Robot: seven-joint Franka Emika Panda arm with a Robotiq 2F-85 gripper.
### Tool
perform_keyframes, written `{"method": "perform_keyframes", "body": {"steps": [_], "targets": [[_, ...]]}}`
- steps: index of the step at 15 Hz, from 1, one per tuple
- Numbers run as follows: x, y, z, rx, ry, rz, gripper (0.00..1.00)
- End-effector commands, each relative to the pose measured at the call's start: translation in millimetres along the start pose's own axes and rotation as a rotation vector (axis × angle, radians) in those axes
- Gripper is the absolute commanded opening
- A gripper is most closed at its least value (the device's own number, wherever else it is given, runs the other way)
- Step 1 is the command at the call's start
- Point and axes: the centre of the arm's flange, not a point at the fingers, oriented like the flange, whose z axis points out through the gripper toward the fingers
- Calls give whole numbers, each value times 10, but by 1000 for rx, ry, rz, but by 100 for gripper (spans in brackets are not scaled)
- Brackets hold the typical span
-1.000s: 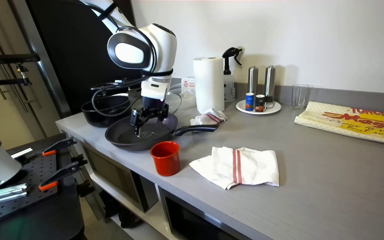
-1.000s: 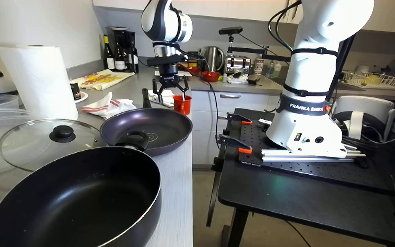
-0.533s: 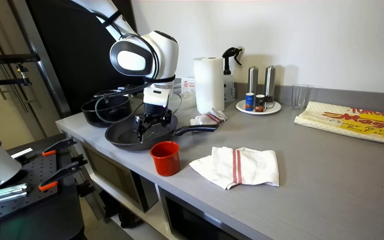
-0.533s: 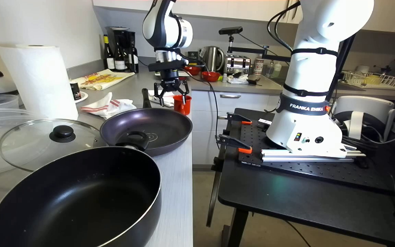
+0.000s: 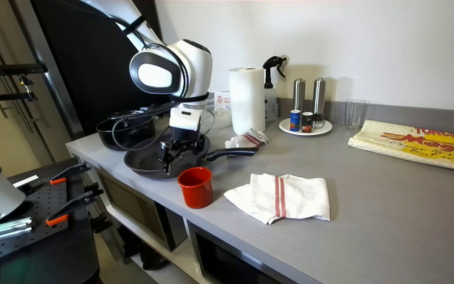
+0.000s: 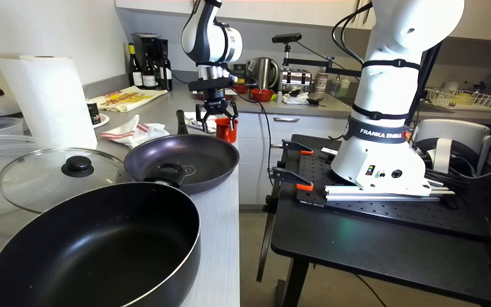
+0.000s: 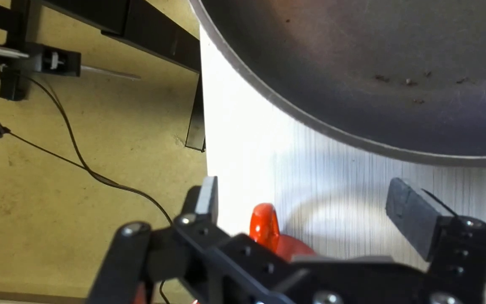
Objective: Move the orange cup to the left
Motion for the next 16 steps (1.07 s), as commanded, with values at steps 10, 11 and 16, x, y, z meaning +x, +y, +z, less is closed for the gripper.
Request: {"method": "perform_keyframes", "body": {"steps": [10, 11, 16], "targets": [[159, 88, 166, -1, 28, 15, 100], [168, 98, 175, -3, 30, 15, 100], [209, 146, 178, -6, 39, 19, 100]]}}
